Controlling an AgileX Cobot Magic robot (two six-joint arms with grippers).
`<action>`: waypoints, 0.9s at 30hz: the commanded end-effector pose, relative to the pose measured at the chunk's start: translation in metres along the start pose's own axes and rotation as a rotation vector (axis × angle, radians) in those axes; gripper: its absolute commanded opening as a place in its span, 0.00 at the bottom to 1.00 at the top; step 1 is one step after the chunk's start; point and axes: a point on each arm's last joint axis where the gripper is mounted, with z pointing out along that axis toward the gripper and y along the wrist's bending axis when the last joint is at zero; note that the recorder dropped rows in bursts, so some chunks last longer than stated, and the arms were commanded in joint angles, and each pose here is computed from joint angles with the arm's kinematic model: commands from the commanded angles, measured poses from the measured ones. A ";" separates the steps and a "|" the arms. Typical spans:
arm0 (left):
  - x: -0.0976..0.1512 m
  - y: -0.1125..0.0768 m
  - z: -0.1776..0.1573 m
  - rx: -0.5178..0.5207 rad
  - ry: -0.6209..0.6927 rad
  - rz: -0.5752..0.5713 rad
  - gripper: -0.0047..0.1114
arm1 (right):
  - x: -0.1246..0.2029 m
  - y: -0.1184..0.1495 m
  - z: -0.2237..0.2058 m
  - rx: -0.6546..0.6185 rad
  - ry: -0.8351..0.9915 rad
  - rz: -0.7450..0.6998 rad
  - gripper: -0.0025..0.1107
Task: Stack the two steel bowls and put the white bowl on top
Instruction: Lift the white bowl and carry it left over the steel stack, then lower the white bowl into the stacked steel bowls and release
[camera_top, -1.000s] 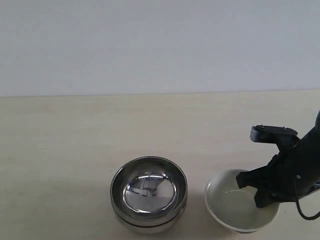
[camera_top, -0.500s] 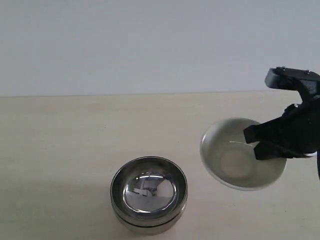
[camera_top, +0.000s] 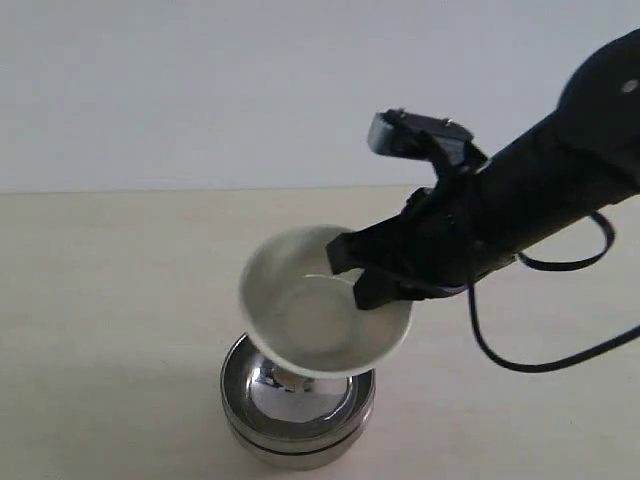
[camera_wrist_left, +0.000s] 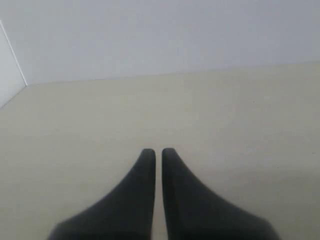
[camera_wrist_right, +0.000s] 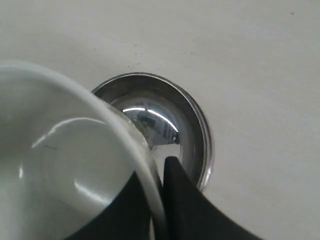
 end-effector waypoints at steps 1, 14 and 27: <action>0.001 0.000 0.000 -0.001 -0.001 -0.011 0.07 | -0.008 0.005 0.030 -0.008 0.037 0.005 0.02; 0.001 0.000 0.000 -0.001 -0.001 -0.011 0.07 | -0.004 -0.014 0.080 0.040 0.102 0.053 0.02; 0.001 0.000 0.000 -0.001 -0.001 -0.011 0.07 | -0.003 -0.016 0.084 0.044 0.106 0.027 0.02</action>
